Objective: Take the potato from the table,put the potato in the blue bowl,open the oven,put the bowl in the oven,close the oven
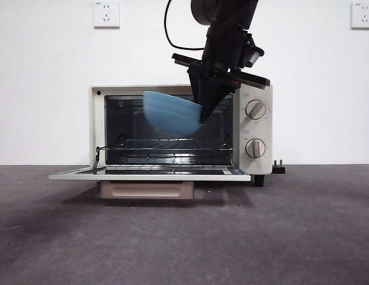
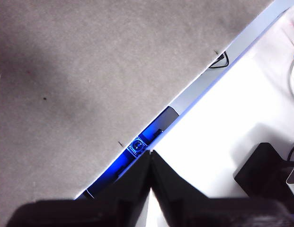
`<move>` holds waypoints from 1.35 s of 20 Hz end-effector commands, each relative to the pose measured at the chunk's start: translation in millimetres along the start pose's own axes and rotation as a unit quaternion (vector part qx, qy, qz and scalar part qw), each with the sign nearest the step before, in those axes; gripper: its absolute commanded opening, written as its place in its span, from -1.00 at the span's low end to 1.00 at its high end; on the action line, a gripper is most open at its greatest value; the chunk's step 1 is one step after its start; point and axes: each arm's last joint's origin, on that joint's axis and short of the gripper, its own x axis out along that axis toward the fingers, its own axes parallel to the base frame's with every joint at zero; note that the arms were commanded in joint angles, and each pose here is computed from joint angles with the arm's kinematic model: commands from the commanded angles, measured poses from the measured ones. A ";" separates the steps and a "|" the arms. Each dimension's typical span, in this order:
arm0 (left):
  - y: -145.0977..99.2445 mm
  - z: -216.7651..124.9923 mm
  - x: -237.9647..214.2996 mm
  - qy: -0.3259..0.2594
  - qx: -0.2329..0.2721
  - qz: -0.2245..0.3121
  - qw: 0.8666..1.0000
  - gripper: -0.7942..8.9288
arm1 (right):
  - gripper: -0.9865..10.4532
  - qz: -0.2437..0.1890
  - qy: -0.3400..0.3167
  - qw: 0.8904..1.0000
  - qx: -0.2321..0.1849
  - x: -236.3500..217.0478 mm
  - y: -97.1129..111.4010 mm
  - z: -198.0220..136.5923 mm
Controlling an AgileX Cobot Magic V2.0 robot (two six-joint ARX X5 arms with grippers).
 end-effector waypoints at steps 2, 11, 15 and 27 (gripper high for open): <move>0.2 0.7 1.1 -0.004 -0.001 -0.002 1.000 -0.85 | -0.85 0.000 -0.013 0.998 0.064 7.4 -0.1 8.1; 0.2 1.1 1.1 -0.006 -0.001 -0.002 1.000 -0.85 | -0.83 -0.016 -0.046 0.994 0.102 21.1 -6.4 25.3; 0.3 1.1 1.1 -0.006 -0.002 -0.001 1.000 -0.85 | -0.82 -0.023 -0.039 0.994 0.104 32.9 -6.8 26.2; 0.3 1.1 1.1 -0.006 -0.004 -0.001 1.000 -0.85 | -0.59 0.020 -0.040 0.994 0.098 33.2 0.9 28.5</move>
